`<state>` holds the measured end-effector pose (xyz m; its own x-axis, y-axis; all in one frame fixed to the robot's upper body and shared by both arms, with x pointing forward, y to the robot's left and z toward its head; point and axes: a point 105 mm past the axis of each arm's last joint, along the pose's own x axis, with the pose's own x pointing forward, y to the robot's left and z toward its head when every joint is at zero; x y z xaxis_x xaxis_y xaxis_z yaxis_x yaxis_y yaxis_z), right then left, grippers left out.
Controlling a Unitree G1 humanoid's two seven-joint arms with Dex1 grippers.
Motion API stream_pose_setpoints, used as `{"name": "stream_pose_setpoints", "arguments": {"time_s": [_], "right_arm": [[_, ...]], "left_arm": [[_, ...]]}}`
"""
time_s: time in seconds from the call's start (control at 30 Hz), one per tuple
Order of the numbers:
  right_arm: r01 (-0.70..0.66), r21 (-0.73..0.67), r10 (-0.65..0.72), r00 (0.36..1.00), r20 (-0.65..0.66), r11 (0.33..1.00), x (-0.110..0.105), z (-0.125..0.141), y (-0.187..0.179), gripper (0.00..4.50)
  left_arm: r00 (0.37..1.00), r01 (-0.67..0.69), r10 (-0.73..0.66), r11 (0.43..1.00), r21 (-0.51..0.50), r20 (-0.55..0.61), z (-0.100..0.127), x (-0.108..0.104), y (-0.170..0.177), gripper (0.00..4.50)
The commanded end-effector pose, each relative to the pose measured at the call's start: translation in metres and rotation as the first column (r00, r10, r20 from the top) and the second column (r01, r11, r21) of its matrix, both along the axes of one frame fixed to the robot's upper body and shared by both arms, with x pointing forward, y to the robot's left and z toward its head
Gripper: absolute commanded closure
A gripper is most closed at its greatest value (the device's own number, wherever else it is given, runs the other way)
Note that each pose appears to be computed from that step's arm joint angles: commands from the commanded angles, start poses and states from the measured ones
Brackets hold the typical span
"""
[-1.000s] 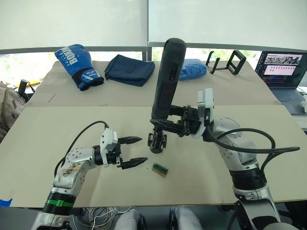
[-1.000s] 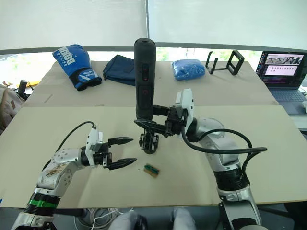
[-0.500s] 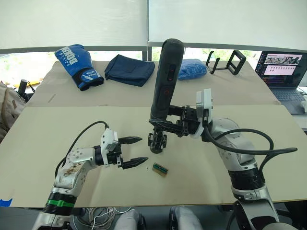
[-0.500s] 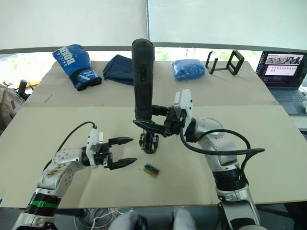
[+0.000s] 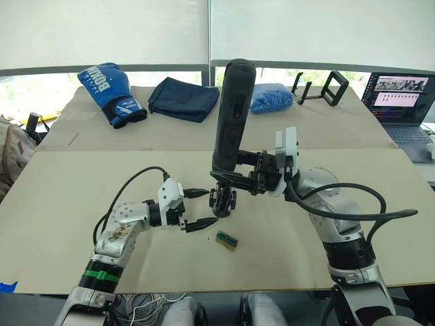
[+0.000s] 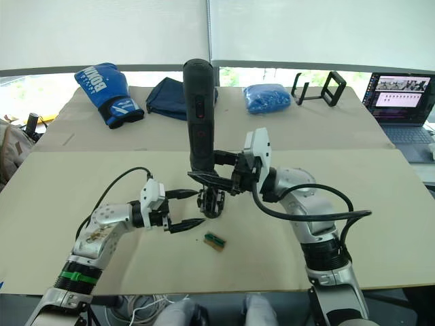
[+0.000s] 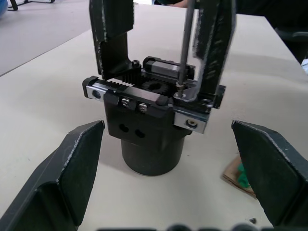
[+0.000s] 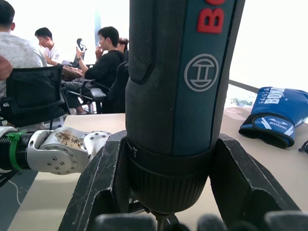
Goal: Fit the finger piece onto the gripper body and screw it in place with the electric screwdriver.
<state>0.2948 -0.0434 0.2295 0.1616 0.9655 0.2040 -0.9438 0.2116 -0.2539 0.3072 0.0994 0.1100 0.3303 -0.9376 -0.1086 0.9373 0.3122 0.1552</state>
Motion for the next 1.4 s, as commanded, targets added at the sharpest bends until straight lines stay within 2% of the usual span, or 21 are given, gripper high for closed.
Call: {"name": "stream_pose_setpoints", "arguments": {"time_s": [0.03, 0.63, 1.4], "right_arm": [[-0.017, 0.023, 0.015, 0.998, 0.064, 1.000, -0.008, 0.013, 0.001, 2.56], [0.007, -0.007, -0.006, 0.999, 0.035, 1.000, -0.004, 0.004, 0.002, 2.56], [0.014, -0.005, -0.014, 0.999, 0.045, 1.000, -0.003, 0.006, 0.003, 2.56]], "left_arm": [[0.999, 0.014, -0.014, 1.000, 0.002, 0.046, 0.007, 0.002, -0.005, 0.00], [1.000, -0.019, 0.019, 0.999, 0.050, 0.002, -0.007, 0.010, -0.005, 0.00], [0.997, 0.022, -0.017, 0.998, 0.059, -0.075, -0.027, 0.028, -0.030, 0.00]]}}
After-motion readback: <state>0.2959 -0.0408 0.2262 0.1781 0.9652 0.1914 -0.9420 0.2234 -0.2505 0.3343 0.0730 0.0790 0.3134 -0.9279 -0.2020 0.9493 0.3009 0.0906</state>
